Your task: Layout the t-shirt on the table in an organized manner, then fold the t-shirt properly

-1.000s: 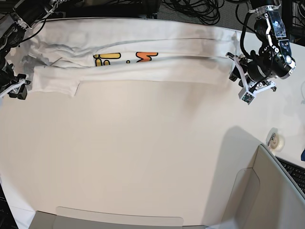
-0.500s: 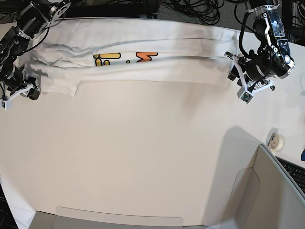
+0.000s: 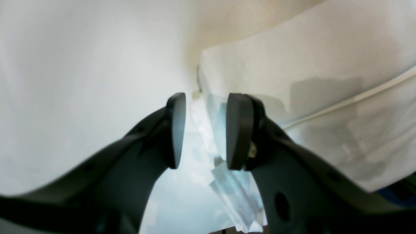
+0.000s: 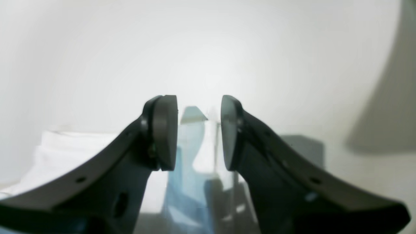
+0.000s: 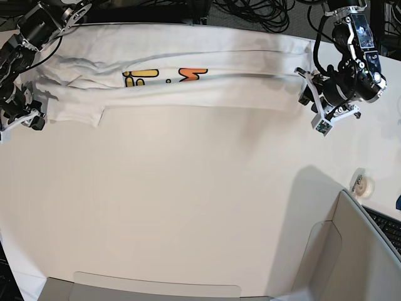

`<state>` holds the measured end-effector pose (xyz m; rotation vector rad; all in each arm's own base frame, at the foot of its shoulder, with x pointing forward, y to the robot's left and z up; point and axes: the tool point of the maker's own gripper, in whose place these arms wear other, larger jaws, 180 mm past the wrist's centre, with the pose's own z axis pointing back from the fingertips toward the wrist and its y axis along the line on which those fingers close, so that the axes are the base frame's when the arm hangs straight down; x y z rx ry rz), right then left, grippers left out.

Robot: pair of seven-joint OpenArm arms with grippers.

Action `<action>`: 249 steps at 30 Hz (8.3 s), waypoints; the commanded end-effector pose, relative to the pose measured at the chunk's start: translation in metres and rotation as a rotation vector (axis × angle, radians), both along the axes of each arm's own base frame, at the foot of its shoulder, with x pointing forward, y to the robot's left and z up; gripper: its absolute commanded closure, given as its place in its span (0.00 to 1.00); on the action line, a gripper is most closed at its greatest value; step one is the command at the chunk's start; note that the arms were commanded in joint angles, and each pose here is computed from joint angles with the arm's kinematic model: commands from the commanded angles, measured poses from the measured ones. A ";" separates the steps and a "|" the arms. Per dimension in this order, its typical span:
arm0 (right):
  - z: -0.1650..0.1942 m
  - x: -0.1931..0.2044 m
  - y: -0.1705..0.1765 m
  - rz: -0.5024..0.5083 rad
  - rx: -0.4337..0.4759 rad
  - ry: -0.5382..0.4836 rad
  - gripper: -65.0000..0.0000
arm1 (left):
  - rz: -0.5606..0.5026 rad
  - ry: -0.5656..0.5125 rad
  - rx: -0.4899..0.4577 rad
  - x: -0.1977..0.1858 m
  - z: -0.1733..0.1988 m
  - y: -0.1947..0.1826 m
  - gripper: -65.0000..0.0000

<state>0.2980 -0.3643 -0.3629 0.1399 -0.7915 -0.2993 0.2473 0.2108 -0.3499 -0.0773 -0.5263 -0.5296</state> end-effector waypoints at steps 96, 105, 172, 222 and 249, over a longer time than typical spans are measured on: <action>0.058 -0.047 0.034 0.215 -0.349 0.031 0.79 | 0.011 0.010 -0.034 -0.009 -0.005 -0.009 0.67; 0.062 -0.043 0.031 0.198 -0.347 0.016 0.79 | 0.007 0.011 -0.035 -0.009 -0.005 -0.010 0.67; 0.025 -0.057 -0.008 -0.197 0.326 -0.295 0.72 | 0.005 0.014 -0.034 -0.010 -0.006 -0.011 0.67; 0.002 -0.085 0.009 -0.275 0.433 -0.282 0.72 | 0.004 0.023 -0.038 -0.014 -0.009 -0.011 0.67; 0.107 -0.037 0.116 0.309 -0.157 -0.250 1.00 | 0.003 0.022 -0.039 -0.014 -0.009 -0.012 0.67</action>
